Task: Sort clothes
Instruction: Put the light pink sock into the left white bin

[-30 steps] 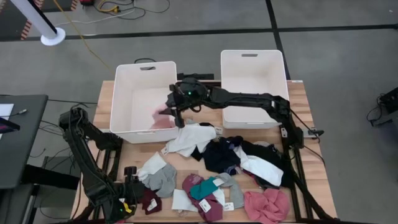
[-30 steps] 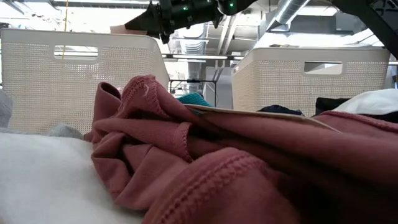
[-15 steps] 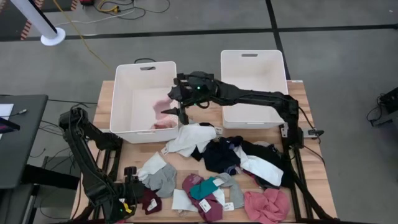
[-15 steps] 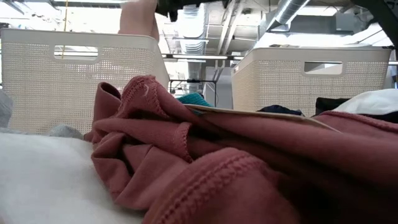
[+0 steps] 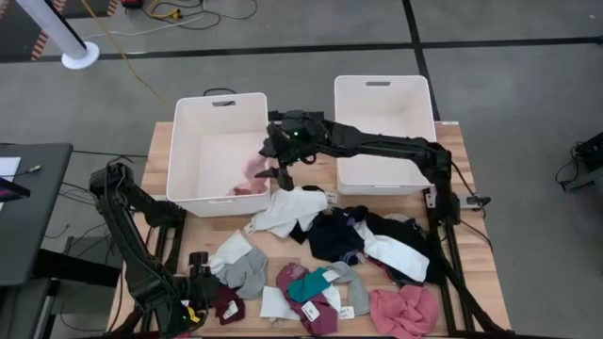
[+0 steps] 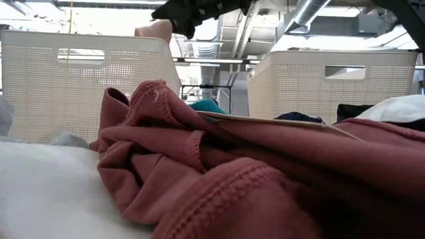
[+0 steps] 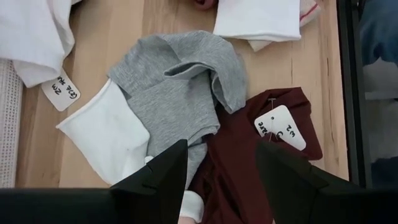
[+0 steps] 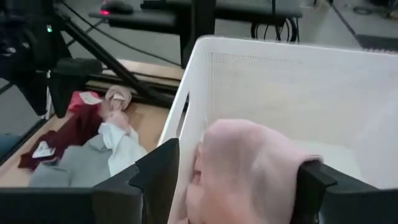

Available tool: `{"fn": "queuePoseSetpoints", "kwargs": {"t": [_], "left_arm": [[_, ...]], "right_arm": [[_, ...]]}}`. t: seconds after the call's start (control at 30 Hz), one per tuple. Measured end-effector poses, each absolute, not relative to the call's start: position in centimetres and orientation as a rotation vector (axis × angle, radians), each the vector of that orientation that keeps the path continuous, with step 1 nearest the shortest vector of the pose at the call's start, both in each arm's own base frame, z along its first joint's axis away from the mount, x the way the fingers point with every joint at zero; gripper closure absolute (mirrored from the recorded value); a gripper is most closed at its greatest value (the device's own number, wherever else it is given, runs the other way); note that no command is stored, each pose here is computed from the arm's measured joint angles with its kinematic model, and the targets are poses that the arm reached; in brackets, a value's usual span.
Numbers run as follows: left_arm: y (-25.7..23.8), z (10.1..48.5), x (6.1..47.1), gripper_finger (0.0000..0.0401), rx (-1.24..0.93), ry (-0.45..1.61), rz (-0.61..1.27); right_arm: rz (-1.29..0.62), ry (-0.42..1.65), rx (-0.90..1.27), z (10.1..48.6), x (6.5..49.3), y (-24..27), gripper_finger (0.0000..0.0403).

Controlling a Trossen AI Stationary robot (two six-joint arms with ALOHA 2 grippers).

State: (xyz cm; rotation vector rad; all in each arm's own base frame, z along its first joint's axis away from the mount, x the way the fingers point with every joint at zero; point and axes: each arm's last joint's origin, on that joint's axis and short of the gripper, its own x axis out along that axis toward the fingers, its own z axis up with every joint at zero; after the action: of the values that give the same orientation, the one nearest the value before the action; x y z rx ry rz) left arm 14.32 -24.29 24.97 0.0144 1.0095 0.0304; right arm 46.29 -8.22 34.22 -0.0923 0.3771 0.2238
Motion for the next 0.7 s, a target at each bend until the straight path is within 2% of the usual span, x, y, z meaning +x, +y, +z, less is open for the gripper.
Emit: {"fn": "queuePoseSetpoints", "kwargs": {"t": [0.27,0.53,0.7], "left_arm": [[-24.0,25.0,14.7,0.0219,0.037,1.011,0.029],[-24.0,25.0,14.7,0.0219,0.039,1.011,0.027],[-24.0,25.0,14.7,0.0219,0.026,1.011,0.034]], "right_arm": [[0.245,0.466,-0.063,33.3,46.0,-8.1,0.0154],[0.071,0.565,-0.173,32.6,45.7,-8.7,0.0154],[0.07,0.539,-0.206,33.2,45.6,-8.1,0.0154]]}}
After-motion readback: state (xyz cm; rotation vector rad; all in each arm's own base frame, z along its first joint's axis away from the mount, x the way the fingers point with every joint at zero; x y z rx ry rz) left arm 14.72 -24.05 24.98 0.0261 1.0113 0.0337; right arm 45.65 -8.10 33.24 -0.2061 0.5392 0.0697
